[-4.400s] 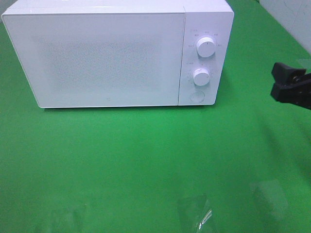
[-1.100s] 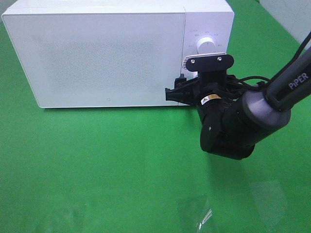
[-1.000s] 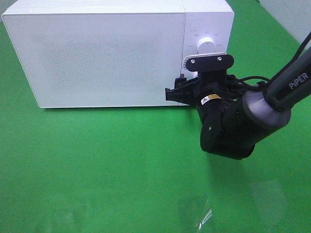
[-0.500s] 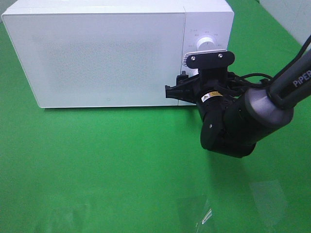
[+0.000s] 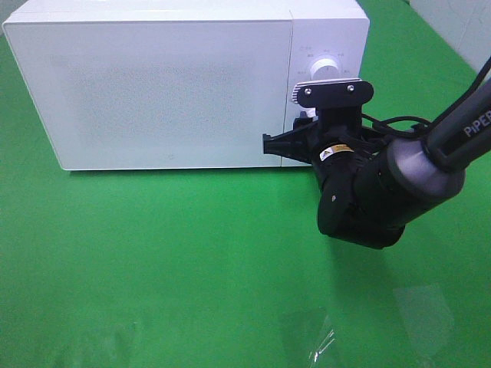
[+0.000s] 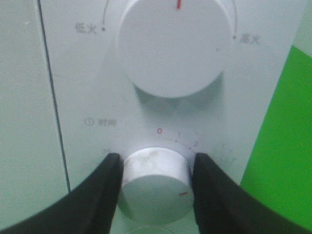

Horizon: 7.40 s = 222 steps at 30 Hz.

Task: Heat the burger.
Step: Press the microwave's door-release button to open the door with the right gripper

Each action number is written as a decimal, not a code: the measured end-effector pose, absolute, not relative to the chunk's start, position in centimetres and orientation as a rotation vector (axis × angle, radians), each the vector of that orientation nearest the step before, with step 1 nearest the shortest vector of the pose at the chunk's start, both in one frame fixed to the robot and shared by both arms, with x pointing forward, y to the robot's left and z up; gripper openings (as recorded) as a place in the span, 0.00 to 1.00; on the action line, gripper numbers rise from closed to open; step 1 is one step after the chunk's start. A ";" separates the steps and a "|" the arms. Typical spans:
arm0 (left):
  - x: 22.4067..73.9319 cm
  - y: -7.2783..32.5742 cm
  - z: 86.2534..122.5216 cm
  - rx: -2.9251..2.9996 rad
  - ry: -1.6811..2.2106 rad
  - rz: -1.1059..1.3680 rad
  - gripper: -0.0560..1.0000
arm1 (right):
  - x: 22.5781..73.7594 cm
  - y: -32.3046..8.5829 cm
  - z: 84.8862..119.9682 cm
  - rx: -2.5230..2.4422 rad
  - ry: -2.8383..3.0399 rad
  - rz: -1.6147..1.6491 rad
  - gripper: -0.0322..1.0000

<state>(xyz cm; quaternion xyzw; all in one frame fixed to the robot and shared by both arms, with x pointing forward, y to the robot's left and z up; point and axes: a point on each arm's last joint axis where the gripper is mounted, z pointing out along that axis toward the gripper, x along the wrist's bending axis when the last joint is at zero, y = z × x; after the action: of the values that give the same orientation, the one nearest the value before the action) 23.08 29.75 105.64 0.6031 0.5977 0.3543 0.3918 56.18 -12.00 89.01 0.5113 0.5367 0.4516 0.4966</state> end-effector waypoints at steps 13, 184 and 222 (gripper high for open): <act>23.1 29.7 105.6 1.532 1.518 0.900 0.99 | 56.0 -12.1 88.8 1.838 0.809 1.618 0.44; 23.1 29.7 105.6 1.532 1.518 0.900 0.99 | 31.1 -29.3 106.5 1.482 1.747 0.889 0.78; 23.1 29.7 105.6 1.532 1.518 0.900 0.99 | 23.8 -30.5 105.8 1.560 1.406 1.013 0.77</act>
<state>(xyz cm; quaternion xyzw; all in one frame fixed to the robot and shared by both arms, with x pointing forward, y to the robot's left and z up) 23.08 29.75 105.64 0.6031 0.5977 0.3543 0.3918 23.79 -30.49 105.81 0.6149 0.5541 0.3994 0.3942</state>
